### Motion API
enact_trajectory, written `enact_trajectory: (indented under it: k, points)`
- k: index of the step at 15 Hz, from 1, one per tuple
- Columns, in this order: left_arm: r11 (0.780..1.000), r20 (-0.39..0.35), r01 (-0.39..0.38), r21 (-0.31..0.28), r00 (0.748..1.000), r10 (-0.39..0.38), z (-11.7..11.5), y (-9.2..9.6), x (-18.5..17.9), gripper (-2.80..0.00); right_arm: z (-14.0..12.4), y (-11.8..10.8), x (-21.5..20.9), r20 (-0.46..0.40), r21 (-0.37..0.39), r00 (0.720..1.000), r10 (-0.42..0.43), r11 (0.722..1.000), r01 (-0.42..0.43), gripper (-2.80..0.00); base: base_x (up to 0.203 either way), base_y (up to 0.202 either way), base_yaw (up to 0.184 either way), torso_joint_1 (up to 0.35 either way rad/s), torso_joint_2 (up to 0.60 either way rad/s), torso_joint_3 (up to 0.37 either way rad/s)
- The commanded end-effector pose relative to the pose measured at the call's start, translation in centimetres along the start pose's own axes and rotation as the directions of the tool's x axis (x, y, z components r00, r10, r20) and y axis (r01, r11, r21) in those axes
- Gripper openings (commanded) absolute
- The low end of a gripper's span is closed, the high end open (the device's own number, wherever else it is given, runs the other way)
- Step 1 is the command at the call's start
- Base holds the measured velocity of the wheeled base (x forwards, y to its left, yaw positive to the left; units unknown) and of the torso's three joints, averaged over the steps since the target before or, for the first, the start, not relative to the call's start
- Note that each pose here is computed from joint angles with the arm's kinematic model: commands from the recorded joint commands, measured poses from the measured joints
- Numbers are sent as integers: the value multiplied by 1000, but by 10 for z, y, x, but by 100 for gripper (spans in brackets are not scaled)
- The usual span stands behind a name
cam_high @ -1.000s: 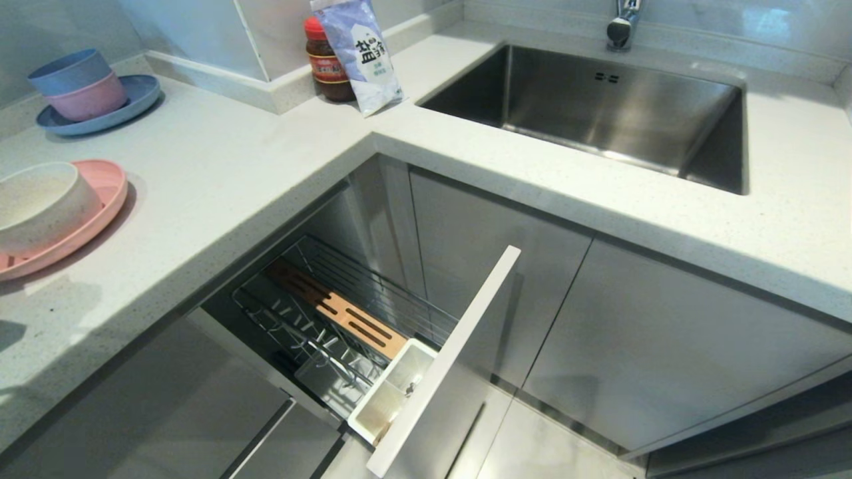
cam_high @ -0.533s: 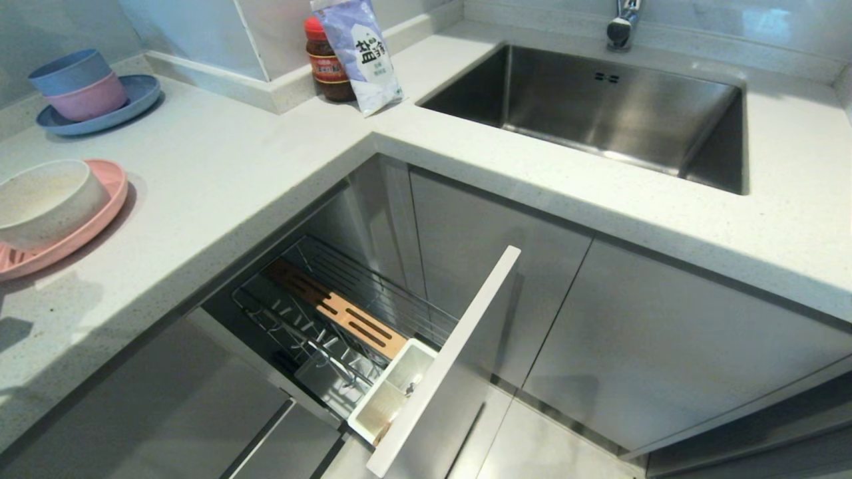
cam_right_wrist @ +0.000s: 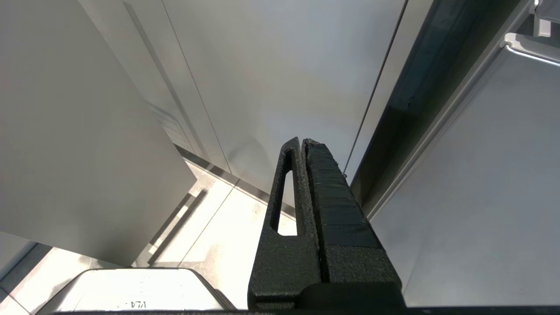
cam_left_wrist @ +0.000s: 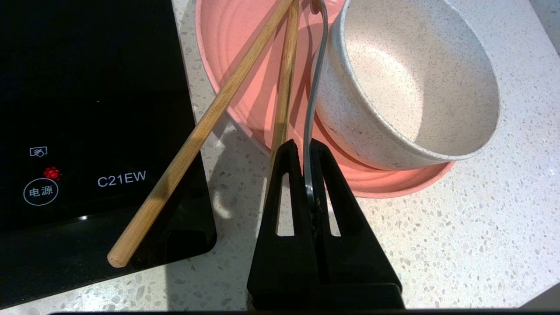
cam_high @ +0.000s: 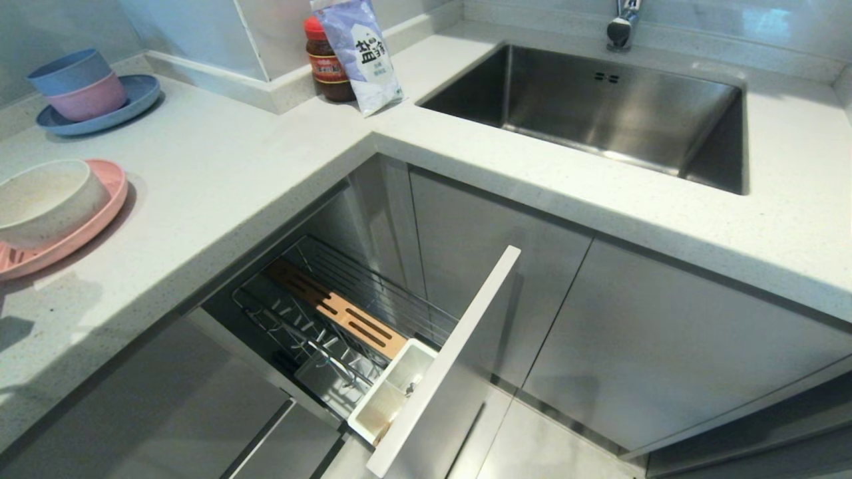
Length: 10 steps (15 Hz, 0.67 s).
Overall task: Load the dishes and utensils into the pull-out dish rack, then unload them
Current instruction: Take the fork out of the cupboard
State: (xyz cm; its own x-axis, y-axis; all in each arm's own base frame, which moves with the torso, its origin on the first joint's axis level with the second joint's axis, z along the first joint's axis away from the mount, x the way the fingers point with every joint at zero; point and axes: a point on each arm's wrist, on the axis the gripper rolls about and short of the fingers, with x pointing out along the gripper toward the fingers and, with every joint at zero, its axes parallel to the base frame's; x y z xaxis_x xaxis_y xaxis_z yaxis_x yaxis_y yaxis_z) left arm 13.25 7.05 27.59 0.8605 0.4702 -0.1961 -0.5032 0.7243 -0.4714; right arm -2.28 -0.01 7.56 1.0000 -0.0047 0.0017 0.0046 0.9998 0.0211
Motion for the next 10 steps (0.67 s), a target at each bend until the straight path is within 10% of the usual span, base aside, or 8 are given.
enact_trajectory:
  k: [1, 4, 5, 10]
  points:
    - [1000, 0, -4, -4, 1000, 4, 0, 0, 1, -280, 0, 0, 0, 1, 0, 1000, 0, 1000, 0, -280, 0, 0, 0, 0, 0, 0]
    - [1000, 1, -3, -4, 1000, 3, 0, 0, 1, -280, 0, 0, 0, 1, 0, 1000, 0, 1000, 0, -280, 0, 0, 0, 0, 0, 0]
    - [1000, 3, -2, -3, 1000, 2, 1, 0, 0, 0, 0, 0, 0, 1, 0, 1000, 0, 1000, 0, -280, 0, 0, 0, 0, 0, 0]
    - [1000, 7, -1, -4, 1000, 1, 1, 0, -1, 0, 0, 0, 0, 1, 0, 1000, 0, 1000, 0, -280, 0, 0, 0, 0, 0, 0]
